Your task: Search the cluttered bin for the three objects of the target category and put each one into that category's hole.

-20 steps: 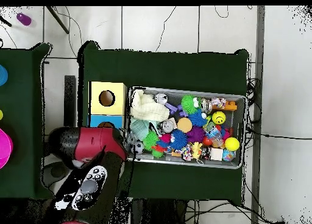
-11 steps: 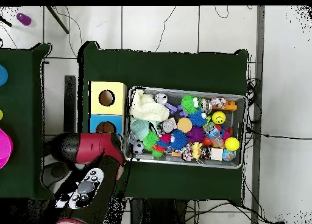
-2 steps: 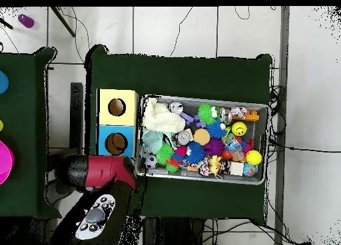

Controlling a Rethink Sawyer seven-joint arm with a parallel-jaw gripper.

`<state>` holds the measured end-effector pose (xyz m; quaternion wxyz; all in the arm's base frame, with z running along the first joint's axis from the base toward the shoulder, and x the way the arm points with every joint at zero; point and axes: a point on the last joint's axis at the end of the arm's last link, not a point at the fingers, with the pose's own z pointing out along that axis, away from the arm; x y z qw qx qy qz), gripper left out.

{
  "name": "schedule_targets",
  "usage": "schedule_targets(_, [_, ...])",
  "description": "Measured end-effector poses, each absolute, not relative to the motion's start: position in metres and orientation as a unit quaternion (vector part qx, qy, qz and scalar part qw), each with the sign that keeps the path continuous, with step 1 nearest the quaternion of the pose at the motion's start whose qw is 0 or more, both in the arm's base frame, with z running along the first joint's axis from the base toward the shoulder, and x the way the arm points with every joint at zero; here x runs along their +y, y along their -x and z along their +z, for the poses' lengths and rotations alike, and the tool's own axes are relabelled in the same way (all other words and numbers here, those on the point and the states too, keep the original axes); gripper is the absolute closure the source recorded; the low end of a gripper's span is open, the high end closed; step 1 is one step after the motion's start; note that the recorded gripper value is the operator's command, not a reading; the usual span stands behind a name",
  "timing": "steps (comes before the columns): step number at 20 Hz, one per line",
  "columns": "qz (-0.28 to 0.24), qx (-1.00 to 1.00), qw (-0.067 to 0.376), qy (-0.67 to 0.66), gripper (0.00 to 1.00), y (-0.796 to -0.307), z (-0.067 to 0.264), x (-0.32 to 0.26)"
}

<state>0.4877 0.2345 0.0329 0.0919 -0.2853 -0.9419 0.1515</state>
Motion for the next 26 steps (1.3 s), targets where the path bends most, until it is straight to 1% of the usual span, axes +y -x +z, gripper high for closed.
schedule_targets(3, [0.153, -0.951, 0.064, 0.262, 1.0, -0.484, 0.033, 0.235])
schedule_targets(4, [0.157, -0.957, 0.043, 0.239, 0.0, -0.479, 0.033, 0.234])
schedule_targets(11, [0.159, -0.962, 0.024, 0.221, 0.0, -0.475, 0.03, 0.232])
schedule_targets(22, [0.151, -0.963, 0.018, 0.223, 0.0, -0.473, 0.029, 0.231])
schedule_targets(26, [0.142, -0.963, 0.025, 0.229, 0.0, -0.474, 0.029, 0.229])
